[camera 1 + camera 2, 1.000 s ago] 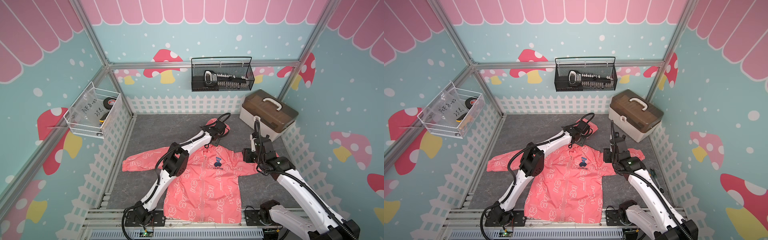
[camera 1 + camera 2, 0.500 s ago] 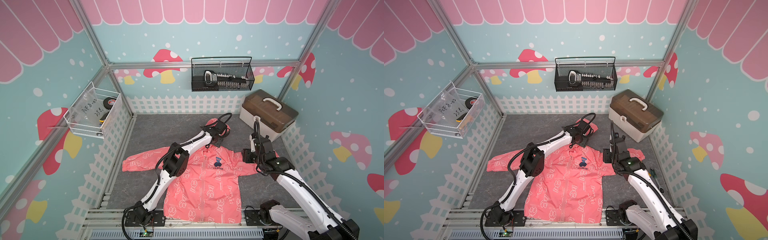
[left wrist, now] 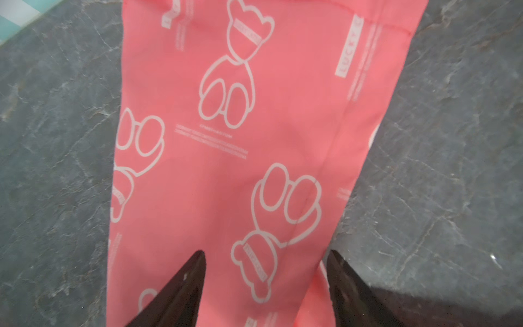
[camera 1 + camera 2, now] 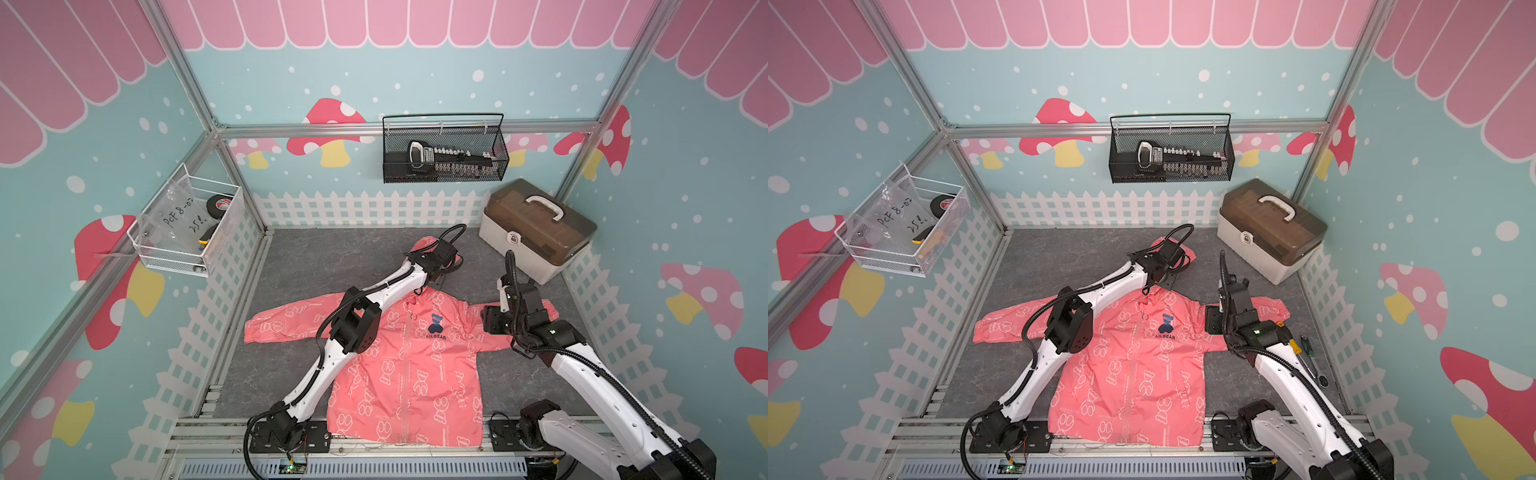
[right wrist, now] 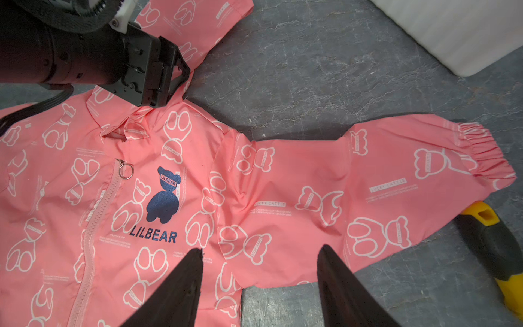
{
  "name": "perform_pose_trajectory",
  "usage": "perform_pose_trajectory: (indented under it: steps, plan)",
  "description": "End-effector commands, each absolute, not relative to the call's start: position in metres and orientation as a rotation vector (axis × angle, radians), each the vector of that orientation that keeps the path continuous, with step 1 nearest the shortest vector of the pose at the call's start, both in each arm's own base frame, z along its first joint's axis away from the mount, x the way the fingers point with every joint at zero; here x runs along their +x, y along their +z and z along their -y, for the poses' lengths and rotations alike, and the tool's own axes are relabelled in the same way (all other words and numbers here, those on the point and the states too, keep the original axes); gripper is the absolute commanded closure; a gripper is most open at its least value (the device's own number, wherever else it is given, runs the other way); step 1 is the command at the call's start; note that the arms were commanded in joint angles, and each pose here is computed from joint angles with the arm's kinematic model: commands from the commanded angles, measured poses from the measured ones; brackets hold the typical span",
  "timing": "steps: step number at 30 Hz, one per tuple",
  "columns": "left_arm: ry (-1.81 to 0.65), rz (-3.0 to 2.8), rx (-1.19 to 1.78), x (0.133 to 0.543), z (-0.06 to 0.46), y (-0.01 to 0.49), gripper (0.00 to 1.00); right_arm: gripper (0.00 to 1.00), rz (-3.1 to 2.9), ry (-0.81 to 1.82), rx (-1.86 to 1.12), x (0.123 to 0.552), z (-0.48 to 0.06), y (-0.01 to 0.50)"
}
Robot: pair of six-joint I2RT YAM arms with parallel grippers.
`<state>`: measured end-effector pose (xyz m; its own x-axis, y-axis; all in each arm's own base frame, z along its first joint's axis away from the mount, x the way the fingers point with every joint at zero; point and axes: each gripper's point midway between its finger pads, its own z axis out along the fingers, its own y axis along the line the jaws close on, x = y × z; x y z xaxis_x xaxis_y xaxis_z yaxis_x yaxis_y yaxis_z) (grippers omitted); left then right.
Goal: Unzip the jacket
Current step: Flatten out the jacket at the center of the board.
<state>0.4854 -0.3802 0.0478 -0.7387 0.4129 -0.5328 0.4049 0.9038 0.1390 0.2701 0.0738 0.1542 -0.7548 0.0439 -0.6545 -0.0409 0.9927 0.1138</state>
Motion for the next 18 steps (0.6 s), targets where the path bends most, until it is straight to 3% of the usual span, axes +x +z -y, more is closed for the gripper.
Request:
perform_pose_trajectory:
  steps: [1, 14, 18]
  plan:
    - [-0.067, -2.504, 0.647, 0.478, 0.394, 0.044, 0.31, 0.36, -2.404, 0.173, 0.028, 0.27, -0.072, 0.157]
    - [0.008, -2.513, 0.586, 0.487, 0.381, 0.033, 0.31, 0.36, -2.436, 0.221, 0.039, 0.259, -0.076, 0.143]
    - [-0.003, -2.523, 0.576, 0.488, 0.383, 0.029, 0.35, 0.37, -2.457, 0.276, 0.049, 0.253, -0.082, 0.132]
